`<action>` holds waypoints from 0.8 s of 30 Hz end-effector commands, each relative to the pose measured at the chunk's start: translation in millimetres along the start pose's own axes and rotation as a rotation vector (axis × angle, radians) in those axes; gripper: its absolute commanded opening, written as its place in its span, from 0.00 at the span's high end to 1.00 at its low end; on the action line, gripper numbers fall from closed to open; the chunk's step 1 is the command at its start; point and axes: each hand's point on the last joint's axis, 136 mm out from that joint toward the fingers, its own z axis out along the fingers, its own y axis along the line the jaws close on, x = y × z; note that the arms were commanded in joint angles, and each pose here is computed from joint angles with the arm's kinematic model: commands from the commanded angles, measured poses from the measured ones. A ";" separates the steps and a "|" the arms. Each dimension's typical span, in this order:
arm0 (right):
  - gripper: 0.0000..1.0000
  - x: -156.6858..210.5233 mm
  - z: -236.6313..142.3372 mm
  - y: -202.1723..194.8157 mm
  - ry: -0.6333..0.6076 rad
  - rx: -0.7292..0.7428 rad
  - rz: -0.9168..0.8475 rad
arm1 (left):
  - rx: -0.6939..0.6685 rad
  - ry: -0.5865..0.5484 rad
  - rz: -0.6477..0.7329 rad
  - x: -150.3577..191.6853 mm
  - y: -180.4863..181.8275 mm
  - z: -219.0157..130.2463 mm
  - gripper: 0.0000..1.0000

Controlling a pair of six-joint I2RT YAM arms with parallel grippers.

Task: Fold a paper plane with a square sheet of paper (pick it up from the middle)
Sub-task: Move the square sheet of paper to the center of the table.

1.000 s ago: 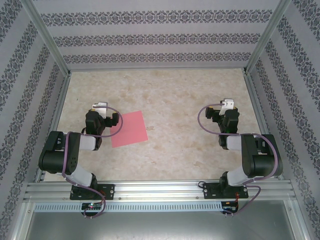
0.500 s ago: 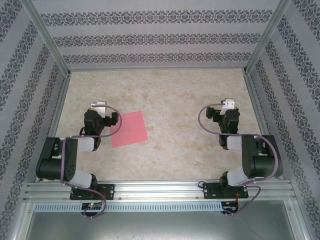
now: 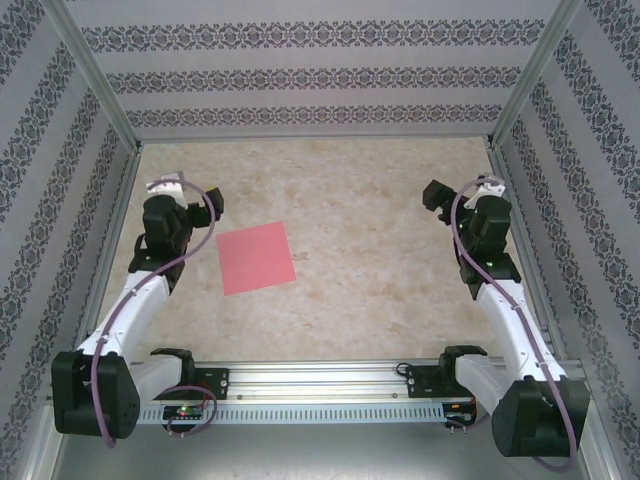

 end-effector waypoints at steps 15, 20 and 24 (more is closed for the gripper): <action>0.02 148.2 -39.6 77.8 0.496 -0.090 0.036 | 0.150 0.389 -0.256 61.3 -28.1 -36.5 0.00; 0.03 165.6 -48.9 98.0 0.499 -0.085 -0.012 | 0.234 0.424 -0.273 63.8 -42.9 -34.3 0.00; 0.04 180.6 -48.1 122.6 0.521 -0.104 -0.044 | 0.276 0.467 -0.277 69.7 -50.2 -30.3 0.00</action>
